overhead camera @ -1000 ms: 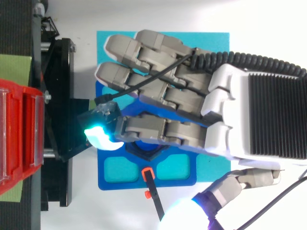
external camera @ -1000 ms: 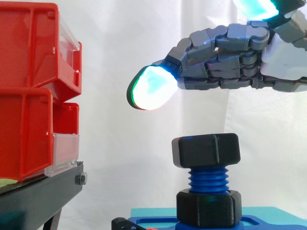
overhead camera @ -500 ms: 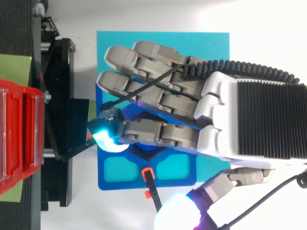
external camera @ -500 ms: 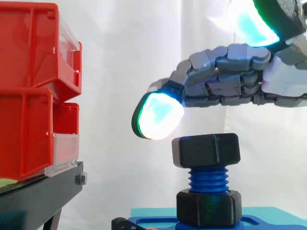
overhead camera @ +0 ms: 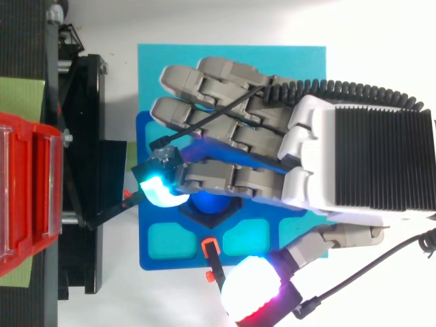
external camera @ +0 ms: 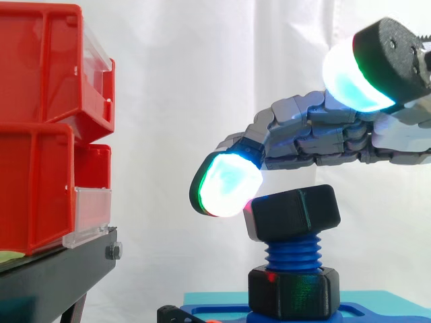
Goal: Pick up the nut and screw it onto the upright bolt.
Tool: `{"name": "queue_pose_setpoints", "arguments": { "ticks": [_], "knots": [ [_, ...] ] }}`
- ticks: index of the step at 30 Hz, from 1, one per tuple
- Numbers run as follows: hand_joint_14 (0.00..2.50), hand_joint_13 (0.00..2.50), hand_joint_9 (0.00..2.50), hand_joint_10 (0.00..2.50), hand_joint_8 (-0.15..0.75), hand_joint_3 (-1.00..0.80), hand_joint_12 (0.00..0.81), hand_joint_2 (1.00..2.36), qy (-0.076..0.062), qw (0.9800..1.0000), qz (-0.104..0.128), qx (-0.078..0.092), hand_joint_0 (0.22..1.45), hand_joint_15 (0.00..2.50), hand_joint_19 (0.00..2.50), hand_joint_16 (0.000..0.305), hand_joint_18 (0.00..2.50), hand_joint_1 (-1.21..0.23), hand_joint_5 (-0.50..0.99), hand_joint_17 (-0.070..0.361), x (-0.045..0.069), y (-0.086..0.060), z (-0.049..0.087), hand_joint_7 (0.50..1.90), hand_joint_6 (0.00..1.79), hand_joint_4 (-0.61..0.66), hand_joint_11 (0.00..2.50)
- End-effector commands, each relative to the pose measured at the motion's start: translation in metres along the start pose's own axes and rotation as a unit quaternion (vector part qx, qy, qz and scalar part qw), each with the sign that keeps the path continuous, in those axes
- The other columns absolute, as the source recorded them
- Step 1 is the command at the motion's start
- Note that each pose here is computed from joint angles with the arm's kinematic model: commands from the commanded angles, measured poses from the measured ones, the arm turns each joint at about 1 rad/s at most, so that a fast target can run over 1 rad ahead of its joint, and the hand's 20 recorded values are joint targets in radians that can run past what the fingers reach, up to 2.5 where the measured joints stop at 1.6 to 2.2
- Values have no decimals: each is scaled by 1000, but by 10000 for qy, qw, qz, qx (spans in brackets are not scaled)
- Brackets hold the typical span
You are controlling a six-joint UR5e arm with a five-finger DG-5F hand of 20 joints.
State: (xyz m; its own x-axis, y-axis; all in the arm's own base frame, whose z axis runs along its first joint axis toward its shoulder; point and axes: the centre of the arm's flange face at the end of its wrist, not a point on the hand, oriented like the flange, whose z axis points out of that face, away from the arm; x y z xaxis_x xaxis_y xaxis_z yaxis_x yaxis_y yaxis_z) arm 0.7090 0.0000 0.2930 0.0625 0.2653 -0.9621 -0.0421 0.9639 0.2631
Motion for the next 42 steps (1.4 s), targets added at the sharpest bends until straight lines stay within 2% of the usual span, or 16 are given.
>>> {"name": "queue_pose_setpoints", "arguments": {
  "ticks": [1,20,26,33,36,37,40,42],
  "knots": [
    [0,77,142,0,275,-500,394,1000,19,10000,-5,-2,484,0,0,51,0,-84,-194,115,-1,-4,-1,841,503,241,0],
    [0,125,194,0,278,-500,385,1000,32,9999,-31,-95,492,0,0,49,0,-121,-184,110,-10,-34,-2,898,503,256,0],
    [0,135,231,0,282,-500,383,1000,68,9999,-43,-86,494,0,0,48,0,-130,-177,108,-14,-48,-5,946,503,270,0],
    [0,192,310,0,292,-500,368,1000,118,9999,-50,-65,499,0,0,46,0,-157,-143,103,-13,-54,-6,1123,503,301,0],
    [0,241,379,0,294,-500,362,1000,118,9999,-51,-65,504,0,0,43,0,-174,-128,97,-14,-55,-6,1206,502,297,0],
    [0,258,383,0,294,-500,358,1000,81,9999,-48,-75,504,0,0,43,0,-175,-125,96,-18,-54,-5,1210,502,294,0],
    [0,258,388,0,291,-500,357,1000,27,10000,-44,-81,505,0,0,42,0,-177,-136,94,-26,-53,0,1116,503,298,0],
    [0,240,355,0,279,-500,360,1000,66,9999,-78,-110,498,0,0,43,0,-166,-159,97,-37,-50,4,964,503,292,0]
  ]
}}
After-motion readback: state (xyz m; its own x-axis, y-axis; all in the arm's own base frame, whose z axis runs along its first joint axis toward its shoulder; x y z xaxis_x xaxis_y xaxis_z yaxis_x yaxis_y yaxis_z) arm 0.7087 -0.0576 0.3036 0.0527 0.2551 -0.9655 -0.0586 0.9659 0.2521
